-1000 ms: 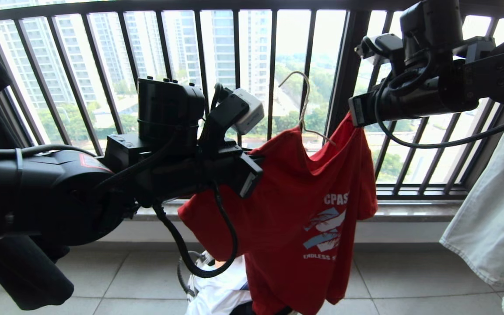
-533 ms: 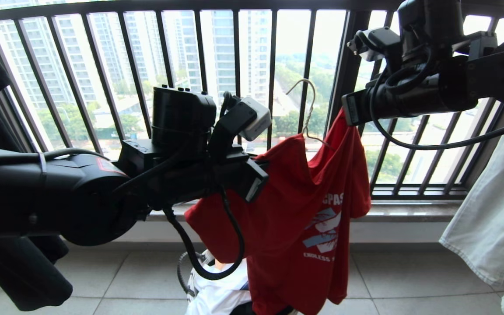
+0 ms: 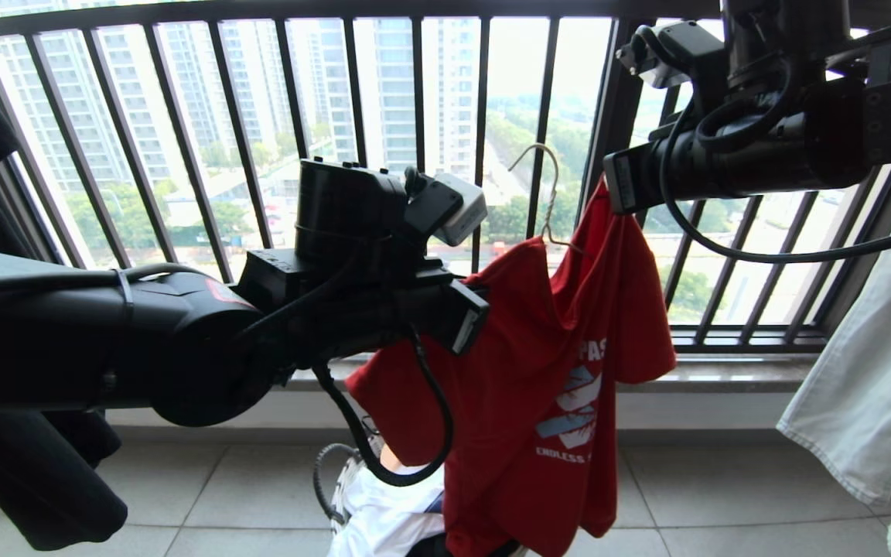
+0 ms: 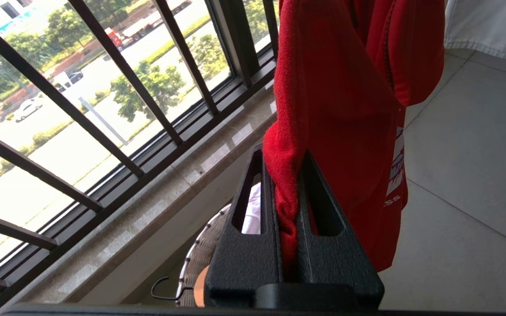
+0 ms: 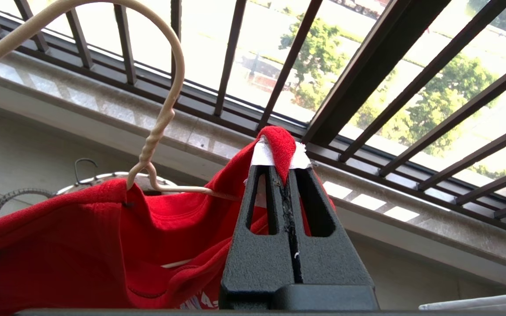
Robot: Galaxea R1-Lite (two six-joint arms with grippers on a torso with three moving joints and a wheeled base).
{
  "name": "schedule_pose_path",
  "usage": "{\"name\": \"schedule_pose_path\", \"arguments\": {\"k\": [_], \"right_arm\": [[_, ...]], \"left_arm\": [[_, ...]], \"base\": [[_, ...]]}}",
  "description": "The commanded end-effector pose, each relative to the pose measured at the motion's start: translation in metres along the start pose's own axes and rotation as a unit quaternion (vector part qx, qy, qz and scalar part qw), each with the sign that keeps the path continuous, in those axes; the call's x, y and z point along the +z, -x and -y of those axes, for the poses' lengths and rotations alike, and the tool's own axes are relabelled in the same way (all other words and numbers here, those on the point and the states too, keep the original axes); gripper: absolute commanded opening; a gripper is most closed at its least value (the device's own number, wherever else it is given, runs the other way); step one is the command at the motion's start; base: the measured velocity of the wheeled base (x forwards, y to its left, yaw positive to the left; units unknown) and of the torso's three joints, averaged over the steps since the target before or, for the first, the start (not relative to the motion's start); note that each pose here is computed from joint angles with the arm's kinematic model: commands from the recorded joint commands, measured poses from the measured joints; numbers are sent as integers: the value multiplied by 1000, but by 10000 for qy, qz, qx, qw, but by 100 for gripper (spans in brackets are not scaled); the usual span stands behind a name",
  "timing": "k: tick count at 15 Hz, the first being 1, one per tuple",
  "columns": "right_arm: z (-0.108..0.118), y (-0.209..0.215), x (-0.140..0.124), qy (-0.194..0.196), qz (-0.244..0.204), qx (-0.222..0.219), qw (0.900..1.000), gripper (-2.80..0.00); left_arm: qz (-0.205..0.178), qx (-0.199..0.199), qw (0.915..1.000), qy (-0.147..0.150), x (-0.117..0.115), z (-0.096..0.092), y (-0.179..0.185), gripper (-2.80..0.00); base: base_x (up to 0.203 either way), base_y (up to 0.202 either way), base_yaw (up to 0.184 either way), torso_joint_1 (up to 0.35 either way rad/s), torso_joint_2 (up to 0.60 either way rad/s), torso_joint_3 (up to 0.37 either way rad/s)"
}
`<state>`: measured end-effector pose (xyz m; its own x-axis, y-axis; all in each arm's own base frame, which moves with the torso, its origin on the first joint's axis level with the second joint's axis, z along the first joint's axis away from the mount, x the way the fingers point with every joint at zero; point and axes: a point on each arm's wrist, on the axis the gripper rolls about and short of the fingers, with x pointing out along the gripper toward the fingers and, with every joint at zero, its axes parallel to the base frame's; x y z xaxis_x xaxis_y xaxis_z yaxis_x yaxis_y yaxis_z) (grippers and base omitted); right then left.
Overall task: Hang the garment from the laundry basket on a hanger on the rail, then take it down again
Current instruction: Hang the clothes on the clothes rack
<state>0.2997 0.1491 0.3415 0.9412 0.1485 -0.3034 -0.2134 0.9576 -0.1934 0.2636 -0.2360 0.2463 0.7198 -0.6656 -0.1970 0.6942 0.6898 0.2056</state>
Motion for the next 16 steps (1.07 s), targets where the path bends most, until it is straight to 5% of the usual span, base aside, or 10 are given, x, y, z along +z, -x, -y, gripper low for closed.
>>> {"name": "schedule_pose_path", "arguments": {"k": [1, 5, 9, 16], "right_arm": [[-2, 9, 2, 19, 54, 66, 10000, -280], [-8, 17, -1, 131, 42, 180, 9997, -280], [-5, 13, -5, 259, -45, 125, 9996, -280], [39, 5, -9, 262, -168, -533, 9981, -280]], "left_arm": [[8, -62, 9998, 181, 0, 5, -10, -280], [430, -6, 9968, 674, 10, 5, -22, -280], [605, 114, 9957, 687, 12, 4, -23, -280], [659, 283, 9952, 663, 16, -1, -21, -280]], "base": [[0, 0, 0, 0, 0, 0], [0, 0, 0, 0, 0, 0], [0, 0, 0, 0, 0, 0], [0, 0, 0, 0, 0, 0]]}}
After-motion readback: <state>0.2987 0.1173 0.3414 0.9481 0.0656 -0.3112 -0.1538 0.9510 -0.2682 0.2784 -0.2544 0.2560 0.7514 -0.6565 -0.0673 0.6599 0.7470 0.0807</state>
